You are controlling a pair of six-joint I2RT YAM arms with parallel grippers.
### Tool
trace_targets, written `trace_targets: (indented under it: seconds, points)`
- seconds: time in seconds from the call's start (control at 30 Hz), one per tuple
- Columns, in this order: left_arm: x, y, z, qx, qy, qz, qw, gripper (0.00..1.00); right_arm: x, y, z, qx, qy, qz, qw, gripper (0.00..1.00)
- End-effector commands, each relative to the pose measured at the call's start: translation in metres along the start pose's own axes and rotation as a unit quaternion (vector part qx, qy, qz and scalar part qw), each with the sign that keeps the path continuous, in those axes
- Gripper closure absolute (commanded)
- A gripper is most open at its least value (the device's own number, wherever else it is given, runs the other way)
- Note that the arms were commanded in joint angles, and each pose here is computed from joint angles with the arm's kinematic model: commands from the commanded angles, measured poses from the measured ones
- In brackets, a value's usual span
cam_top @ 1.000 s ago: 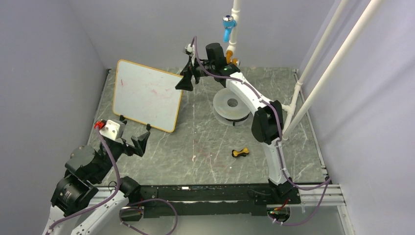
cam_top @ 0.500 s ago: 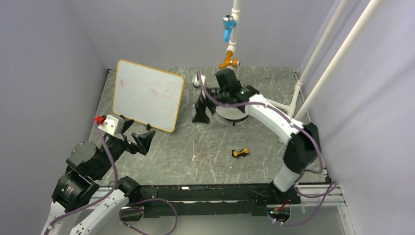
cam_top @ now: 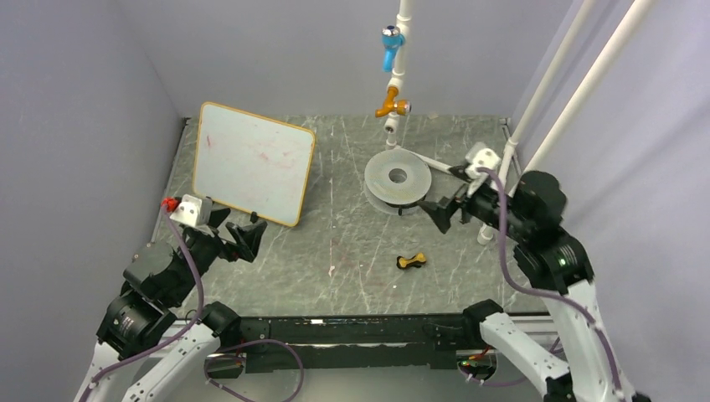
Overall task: Erase the whiteboard
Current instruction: Reset both arms
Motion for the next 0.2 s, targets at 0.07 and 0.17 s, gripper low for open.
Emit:
trace_targets:
  seconds: [0.07, 0.17]
  points:
    - [0.0104, -0.0097, 0.0033, 0.016, -0.008, -0.024, 1.0, 0.01, -0.0029, -0.0322, -0.0152, -0.13, 0.075, -0.051, 0.987, 0.0]
    - [0.0155, -0.0121, 0.0007, 0.002, -0.013, -0.034, 0.999, 0.01, -0.0046, -0.0345, -0.0152, -0.121, 0.097, -0.064, 0.986, 0.0]
Point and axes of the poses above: each gripper's point midway between its finger pads, its own y axis out along the fingers, its own z axis along the line the jaws close on, x = y × z, the point moved 9 cm from there along -y, back along the fingers, and after that the axes turned 8 degrees about y, right-handed, at the moved point
